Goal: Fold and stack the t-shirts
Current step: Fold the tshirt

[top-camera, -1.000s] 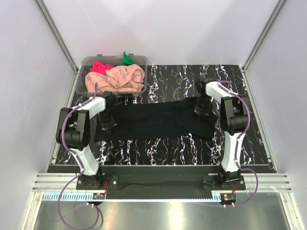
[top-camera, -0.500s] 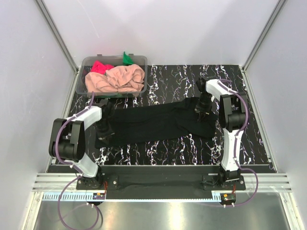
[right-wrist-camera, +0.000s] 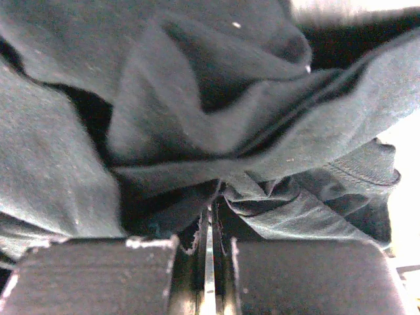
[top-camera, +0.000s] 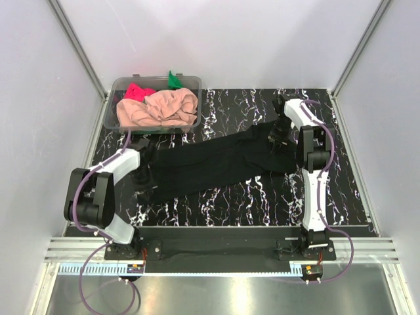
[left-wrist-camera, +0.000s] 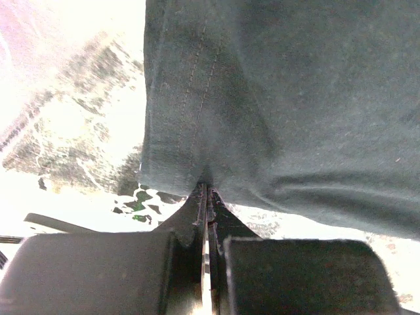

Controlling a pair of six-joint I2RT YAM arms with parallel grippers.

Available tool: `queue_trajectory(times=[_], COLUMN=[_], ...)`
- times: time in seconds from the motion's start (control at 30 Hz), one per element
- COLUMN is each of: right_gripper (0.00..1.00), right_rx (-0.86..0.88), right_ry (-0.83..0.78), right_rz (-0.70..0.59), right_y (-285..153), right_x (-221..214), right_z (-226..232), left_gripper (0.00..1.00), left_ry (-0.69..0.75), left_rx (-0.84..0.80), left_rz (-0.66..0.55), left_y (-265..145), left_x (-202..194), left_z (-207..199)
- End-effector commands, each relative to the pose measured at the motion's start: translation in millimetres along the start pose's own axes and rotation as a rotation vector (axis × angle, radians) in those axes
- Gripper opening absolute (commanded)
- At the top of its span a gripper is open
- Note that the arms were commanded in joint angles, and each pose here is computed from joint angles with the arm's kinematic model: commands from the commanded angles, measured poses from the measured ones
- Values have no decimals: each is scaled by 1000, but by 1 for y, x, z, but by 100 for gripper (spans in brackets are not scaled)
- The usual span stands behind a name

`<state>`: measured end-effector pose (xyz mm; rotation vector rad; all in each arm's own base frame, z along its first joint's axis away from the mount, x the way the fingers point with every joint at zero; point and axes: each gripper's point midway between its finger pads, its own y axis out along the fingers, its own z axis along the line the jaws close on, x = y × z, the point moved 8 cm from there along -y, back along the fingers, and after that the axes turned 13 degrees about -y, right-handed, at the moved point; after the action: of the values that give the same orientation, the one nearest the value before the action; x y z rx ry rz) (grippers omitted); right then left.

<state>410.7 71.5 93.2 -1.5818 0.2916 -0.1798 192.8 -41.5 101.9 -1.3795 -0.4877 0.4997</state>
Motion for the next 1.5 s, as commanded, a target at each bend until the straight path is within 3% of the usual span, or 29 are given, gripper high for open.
queue_trajectory(times=[0.0,0.17,0.37,0.73,0.87,1.13,1.27,1.47], right_gripper=[0,0,0,0,0,0,0,0], right_rx=[35,1,9,83,99,141,156,185], right_ry=[-6,-54,-44,-63,-61,-78,-87,-93], right_rz=[-75,-82,-94,-137,-157,-188,-202,-203], right_y=[2,0,7,-12,-28,-56,-66,-71], right_x=[24,33,54,61,51,39,36,33], right_z=[7,7,7,15,12,10,9,10], left_gripper=[0,0,0,0,0,0,0,0], left_ry=[36,59,145,151,142,102,89,91], left_rx=[-35,-49,-43,-75,-78,6,-3,11], left_rz=[-29,-70,-34,-152,-263,-153,-62,-19], left_y=[-12,-24,-20,-46,-70,-39,-22,-8], left_x=[3,11,-8,4,23,48,48,46], left_z=[-9,-17,-29,-47,-53,-61,-64,-68])
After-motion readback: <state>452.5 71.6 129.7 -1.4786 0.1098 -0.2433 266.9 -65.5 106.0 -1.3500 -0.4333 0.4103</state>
